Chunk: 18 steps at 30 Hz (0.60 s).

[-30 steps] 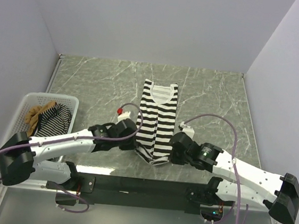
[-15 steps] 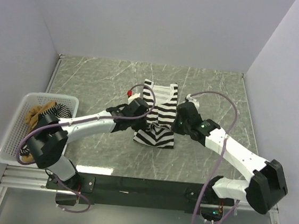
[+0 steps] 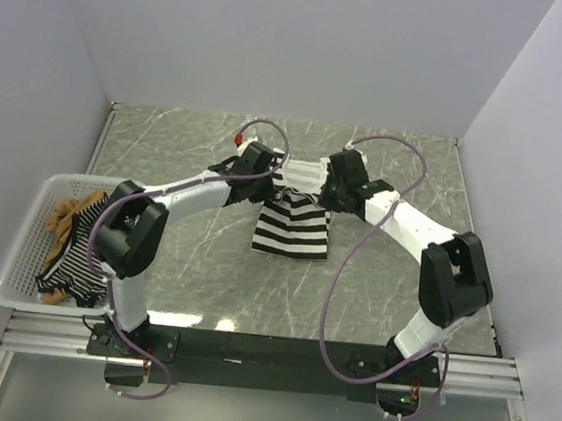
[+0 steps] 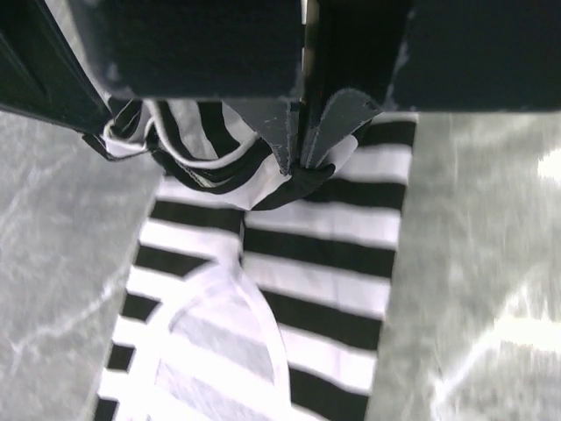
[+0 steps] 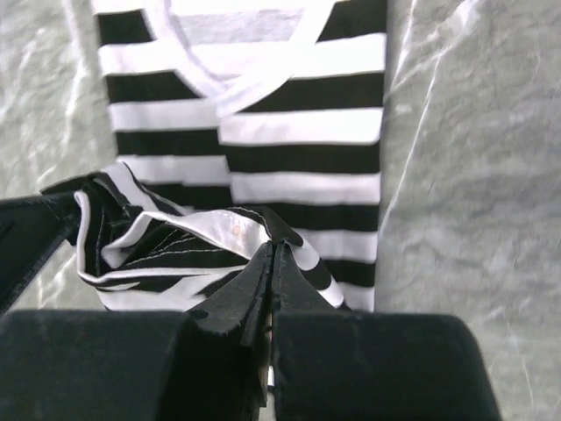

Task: Fold and stack the tank tops
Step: Fold the tank top

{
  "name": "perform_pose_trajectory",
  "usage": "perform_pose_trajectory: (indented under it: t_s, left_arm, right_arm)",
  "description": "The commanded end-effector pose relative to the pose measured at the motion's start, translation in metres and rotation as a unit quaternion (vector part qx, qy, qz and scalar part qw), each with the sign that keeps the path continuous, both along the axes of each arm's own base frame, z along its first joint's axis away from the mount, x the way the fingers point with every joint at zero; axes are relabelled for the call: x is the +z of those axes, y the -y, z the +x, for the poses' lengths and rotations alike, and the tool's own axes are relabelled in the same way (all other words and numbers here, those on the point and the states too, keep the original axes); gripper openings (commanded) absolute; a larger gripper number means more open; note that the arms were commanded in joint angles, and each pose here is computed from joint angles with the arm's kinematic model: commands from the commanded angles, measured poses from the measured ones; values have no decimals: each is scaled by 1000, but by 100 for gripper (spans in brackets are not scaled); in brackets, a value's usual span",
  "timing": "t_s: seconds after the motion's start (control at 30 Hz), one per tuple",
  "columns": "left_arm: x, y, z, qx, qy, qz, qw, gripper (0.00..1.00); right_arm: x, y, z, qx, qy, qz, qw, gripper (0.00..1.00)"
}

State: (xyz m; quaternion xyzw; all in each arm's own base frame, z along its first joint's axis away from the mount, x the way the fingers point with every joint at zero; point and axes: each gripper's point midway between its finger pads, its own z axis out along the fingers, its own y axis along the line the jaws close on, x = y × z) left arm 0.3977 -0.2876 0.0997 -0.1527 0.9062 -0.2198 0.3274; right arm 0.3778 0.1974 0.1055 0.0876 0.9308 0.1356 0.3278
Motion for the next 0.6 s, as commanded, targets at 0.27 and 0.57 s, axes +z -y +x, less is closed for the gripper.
perform_pose_trajectory:
  t_s: [0.27,0.57]
  left_arm:
    - [1,15,55,-48,35,-50,997,22]
    - [47,-11,50,-15,93,-54,994,63]
  right_arm:
    - [-15,12,43,-19,-1,2,1000,10]
    - [12,34,40,-48,26,-1,999,54]
